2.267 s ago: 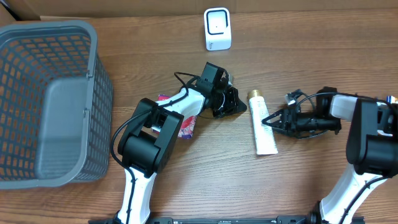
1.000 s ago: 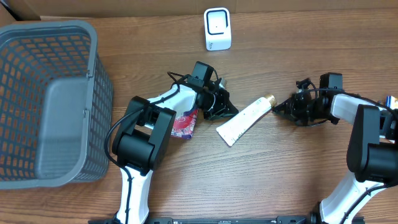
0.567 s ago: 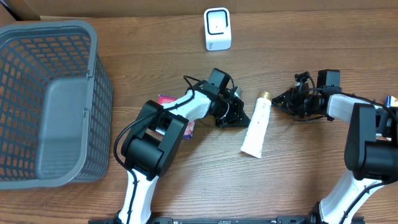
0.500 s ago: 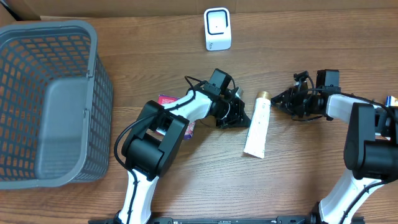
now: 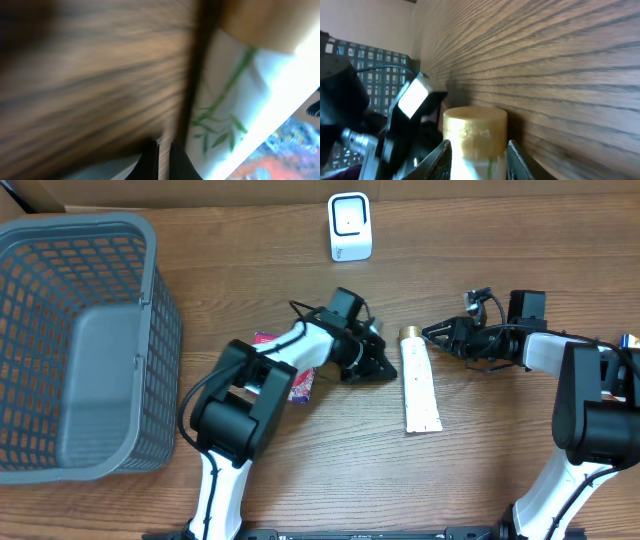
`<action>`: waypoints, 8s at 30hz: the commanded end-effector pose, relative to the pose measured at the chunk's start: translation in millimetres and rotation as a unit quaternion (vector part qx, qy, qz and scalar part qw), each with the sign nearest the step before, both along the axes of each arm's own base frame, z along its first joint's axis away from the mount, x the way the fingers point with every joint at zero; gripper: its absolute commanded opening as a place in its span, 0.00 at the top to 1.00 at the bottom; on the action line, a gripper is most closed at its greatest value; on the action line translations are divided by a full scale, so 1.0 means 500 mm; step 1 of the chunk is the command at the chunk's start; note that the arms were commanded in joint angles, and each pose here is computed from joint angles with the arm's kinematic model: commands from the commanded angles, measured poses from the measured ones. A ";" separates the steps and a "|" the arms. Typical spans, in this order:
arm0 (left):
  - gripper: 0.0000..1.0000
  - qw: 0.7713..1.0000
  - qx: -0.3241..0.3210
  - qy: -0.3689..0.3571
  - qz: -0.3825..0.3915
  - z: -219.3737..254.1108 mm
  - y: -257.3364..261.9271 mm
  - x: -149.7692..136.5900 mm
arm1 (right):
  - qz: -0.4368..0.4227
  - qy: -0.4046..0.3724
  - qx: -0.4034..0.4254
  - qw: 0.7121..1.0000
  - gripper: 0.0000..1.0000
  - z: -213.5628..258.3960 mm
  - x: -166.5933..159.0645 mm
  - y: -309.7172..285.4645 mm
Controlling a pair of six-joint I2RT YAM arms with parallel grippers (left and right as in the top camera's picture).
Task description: Scan the item barcode
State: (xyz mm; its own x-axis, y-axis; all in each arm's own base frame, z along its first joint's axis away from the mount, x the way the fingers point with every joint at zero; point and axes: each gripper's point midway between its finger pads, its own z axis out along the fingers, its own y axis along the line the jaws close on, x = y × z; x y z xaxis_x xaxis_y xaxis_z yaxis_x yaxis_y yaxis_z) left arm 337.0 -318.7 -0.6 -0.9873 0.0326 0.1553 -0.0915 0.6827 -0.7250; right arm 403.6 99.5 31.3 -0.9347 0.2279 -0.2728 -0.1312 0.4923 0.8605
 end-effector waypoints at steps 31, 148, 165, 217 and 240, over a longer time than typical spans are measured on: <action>0.96 0.965 -0.203 -0.162 -0.019 0.227 -0.109 0.091 | -0.032 0.222 -0.099 0.970 0.96 -0.086 -0.220 -0.132; 0.63 0.898 0.225 -0.361 0.108 0.524 0.308 0.263 | 0.143 -0.154 -0.056 0.976 0.96 0.469 -0.251 0.132; 0.00 0.892 0.258 -0.354 0.115 0.513 0.332 0.261 | 0.175 -0.171 0.056 0.968 0.96 0.564 -0.287 0.163; 0.00 0.869 0.360 -0.296 0.166 0.502 0.504 0.233 | -0.119 -0.528 -0.601 0.589 0.96 0.382 0.320 0.078; 0.00 0.869 0.360 -0.296 0.166 0.502 0.504 0.233 | -0.002 -0.590 -0.694 0.412 0.96 0.235 0.511 0.218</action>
